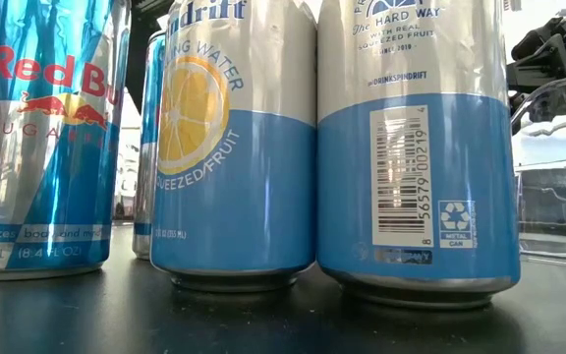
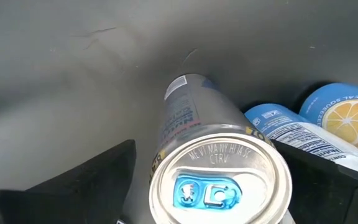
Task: Sort soda cans
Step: Move the top right blue soda can to the bottom center, then move the transparent bins to the center
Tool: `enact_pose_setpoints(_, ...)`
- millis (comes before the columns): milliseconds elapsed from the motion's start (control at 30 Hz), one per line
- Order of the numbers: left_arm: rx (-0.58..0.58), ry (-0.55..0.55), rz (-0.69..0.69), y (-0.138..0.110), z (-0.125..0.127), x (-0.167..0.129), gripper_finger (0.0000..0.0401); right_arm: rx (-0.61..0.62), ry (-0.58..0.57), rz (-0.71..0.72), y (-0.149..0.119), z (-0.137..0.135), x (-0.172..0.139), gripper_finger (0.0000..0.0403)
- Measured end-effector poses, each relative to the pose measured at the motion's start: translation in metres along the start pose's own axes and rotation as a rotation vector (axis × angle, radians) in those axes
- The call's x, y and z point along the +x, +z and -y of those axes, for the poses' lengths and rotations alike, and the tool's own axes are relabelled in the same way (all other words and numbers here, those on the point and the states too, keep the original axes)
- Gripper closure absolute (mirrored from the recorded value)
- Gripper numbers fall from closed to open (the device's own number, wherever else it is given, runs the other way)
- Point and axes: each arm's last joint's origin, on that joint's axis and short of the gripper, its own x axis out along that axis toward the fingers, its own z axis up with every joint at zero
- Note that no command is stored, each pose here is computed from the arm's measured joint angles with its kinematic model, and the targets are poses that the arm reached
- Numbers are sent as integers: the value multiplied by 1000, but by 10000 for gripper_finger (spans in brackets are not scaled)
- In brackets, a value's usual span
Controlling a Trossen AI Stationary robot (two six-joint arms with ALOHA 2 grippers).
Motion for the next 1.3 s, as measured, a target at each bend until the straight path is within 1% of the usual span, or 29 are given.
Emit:
enact_pose_setpoints(233,16,-10,-29,0,-1,-4,37,0,0,0,0,0,0,64)
enact_pose_setpoints(500,68,-49,7,3,-5,-28,37,0,-1,2,0,0,0,64)
enact_pose_setpoints(633,111,-92,47,6,-13,-47,37,0,-1,1,0,0,0,64)
enact_pose_setpoints(700,150,-110,83,8,-17,-57,37,0,0,1,0,0,0,64)
enact_pose_setpoints(767,219,-128,138,9,-24,-71,37,0,0,1,0,0,0,64)
enact_pose_setpoints(900,462,-138,317,12,-43,-106,37,0,0,2,0,0,0,64)
enact_pose_setpoints(933,508,-122,377,12,-48,-113,37,0,0,2,0,0,0,64)
enact_pose_setpoints(1000,525,-67,517,14,-57,-125,37,0,0,2,0,0,0,64)
enact_pose_setpoints(1100,580,78,696,16,-73,-140,37,0,0,3,0,0,0,64)
enact_pose_setpoints(1200,610,203,810,19,-87,-150,37,0,0,5,0,0,0,64)
enact_pose_setpoints(1300,630,273,857,25,-97,-146,37,0,0,6,0,0,0,64)
